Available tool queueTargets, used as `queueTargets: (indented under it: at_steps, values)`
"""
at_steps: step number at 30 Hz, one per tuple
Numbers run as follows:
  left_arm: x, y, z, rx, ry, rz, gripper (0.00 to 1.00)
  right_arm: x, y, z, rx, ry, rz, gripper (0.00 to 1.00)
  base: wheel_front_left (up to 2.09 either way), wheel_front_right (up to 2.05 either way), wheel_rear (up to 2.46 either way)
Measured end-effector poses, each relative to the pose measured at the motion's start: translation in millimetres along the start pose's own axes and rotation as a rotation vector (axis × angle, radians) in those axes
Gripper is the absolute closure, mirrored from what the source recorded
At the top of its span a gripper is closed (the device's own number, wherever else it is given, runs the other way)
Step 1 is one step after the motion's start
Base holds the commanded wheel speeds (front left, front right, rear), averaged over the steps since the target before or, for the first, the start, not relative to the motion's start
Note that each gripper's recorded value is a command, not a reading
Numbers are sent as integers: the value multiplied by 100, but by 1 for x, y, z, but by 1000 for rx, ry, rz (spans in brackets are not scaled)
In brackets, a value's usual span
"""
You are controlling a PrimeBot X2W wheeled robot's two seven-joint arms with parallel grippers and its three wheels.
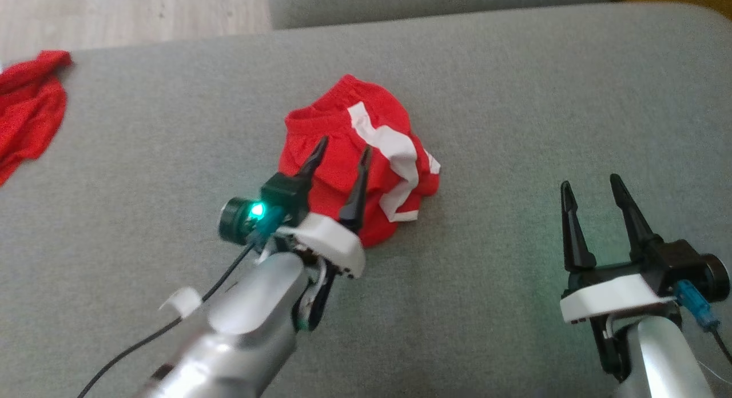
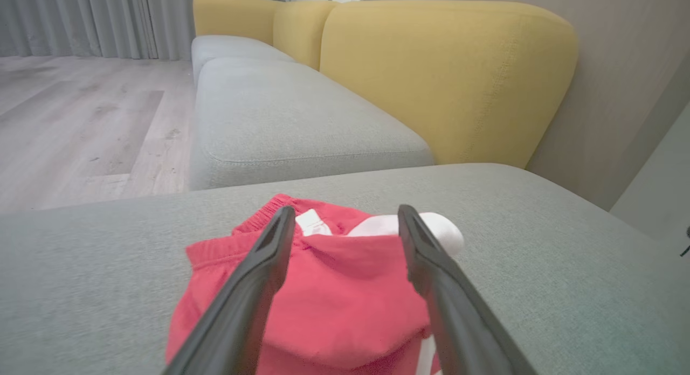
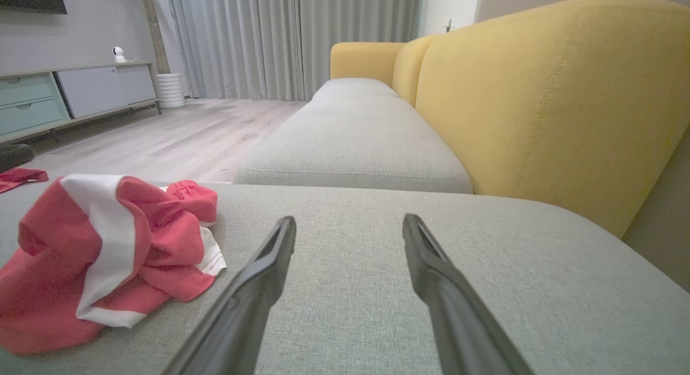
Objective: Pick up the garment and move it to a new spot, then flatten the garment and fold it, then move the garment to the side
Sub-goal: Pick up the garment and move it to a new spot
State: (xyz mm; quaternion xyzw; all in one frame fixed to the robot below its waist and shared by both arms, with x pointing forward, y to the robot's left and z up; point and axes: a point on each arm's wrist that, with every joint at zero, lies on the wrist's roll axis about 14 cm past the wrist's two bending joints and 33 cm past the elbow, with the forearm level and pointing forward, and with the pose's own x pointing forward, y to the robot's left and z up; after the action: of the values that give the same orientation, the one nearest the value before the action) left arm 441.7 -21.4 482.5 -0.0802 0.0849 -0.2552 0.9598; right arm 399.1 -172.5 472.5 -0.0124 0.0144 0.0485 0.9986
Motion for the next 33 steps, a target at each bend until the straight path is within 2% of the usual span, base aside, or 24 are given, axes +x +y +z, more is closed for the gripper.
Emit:
queueTargets:
  at_steps: [7,11,19,22,33]
  values:
    - [-48,32,1,-11,-36,99,0,-9,10,17,2,-48,24,0,0,0,0]
    - [-83,45,-10,-49,-35,161,0,-23,15,14,31,-42,32,0,0,0,0]
    - [-150,76,-34,-153,-36,368,0,-45,30,0,65,0,67,0,0,0,0]
    - [-163,80,-33,-177,-57,403,0,-48,33,-3,70,8,75,0,0,0,0]
    - [-180,83,-32,-138,-76,432,0,-51,40,-6,99,18,89,0,0,0,0]
